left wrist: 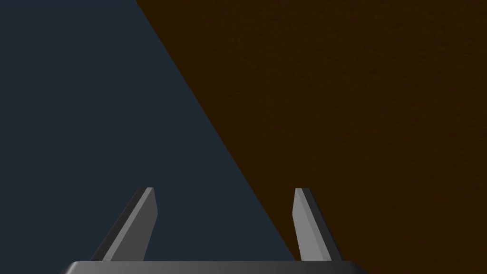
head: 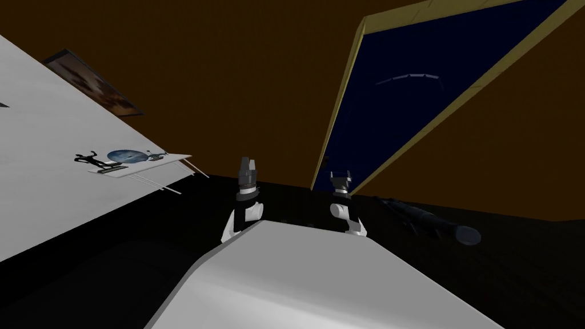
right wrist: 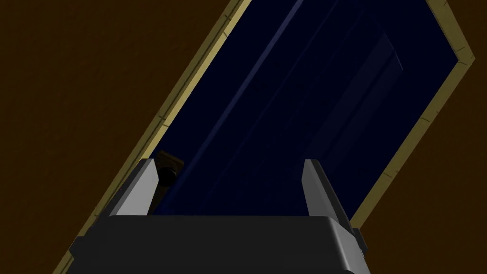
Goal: Pull the door open
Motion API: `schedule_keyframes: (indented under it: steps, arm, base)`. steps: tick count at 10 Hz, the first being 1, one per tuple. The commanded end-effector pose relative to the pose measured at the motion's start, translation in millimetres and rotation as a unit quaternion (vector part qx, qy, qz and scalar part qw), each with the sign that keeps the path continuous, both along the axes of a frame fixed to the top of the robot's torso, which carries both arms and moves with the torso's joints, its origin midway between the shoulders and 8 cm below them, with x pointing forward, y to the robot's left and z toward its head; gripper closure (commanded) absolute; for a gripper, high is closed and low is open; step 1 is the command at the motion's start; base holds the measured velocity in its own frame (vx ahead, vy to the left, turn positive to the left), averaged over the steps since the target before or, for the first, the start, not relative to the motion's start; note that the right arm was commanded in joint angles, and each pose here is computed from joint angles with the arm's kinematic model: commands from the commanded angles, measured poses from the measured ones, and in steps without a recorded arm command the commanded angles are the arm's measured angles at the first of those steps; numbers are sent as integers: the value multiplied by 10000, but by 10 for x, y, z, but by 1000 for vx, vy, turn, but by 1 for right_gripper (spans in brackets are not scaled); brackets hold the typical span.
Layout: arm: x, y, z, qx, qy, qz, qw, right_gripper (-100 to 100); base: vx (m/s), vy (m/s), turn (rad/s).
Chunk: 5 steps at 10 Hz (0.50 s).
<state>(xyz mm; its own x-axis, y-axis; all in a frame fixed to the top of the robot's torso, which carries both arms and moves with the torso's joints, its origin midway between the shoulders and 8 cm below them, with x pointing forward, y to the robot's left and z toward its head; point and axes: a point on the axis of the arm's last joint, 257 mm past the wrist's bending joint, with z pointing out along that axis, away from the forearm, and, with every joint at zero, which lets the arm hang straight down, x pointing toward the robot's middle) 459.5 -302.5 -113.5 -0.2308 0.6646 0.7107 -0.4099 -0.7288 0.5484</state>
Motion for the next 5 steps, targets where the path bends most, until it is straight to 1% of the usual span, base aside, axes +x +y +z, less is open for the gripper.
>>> schedule_keyframes:
  steps: [1, 3, 5]
  arm:
    - [79, -28, -136, 270, 123, 72, 9995, -100]
    - [156, -69, -302, 589, 267, 145, 9978, -100]
    - [227, -107, -467, 906, 407, 206, 9948, -100]
  base:
    - [71, -82, 109]
    - [75, -102, 103]
    - [86, -91, 101]
